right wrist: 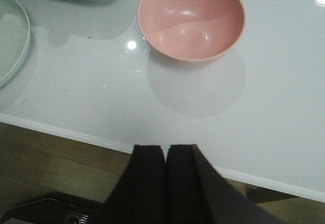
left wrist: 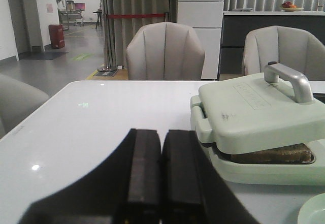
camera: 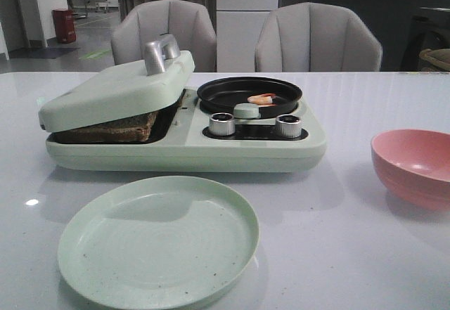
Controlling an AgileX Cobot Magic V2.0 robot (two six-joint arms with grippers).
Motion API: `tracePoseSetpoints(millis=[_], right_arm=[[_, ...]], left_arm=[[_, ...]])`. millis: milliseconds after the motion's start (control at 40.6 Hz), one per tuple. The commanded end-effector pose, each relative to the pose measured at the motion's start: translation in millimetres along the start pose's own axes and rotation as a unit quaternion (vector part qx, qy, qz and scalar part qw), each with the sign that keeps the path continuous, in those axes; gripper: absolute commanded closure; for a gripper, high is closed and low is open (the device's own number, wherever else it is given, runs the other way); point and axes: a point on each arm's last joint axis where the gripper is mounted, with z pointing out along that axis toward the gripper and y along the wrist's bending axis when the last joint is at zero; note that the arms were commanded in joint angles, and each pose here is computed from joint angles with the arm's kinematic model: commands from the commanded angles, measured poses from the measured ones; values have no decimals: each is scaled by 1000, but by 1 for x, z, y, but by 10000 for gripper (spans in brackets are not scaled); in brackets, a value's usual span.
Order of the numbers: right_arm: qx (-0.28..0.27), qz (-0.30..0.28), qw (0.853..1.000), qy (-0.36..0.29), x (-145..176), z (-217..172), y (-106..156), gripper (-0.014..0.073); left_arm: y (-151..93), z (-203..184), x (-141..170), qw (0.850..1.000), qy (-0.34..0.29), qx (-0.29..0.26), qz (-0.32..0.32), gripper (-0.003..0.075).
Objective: Make breakfast with bread and shrimp
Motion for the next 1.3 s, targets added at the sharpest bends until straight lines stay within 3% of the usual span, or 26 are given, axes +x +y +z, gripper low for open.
tracePoseSetpoints(millis=[0, 222, 369, 394, 517, 714, 837, 1280], right_arm=[[0, -3, 999, -40, -11, -5, 0, 560], [1, 1, 998, -59, -8, -11, -1, 560], [45, 12, 992, -120, 5, -13, -10, 560], [66, 9, 982, -177, 11, -8, -14, 560], [91, 12, 957, -275, 30, 2, -16, 560], [118, 13, 921, -371, 64, 25, -18, 560], [110, 7, 915, -387, 75, 41, -18, 560], [106, 3, 906, -410, 72, 38, -17, 560]], left_arm=[[0, -1, 1, 999, -40, 3, -9, 619], [0, -1, 1, 999, -40, 3, -9, 619], [0, -1, 1, 999, -40, 3, -9, 619], [0, -1, 1, 999, -40, 3, -9, 619], [0, -1, 1, 999, -40, 3, -9, 619], [0, -1, 1, 999, -40, 3, -9, 619], [0, -1, 1, 999, -40, 3, -9, 619], [0, -1, 1, 999, -40, 3, -9, 619]])
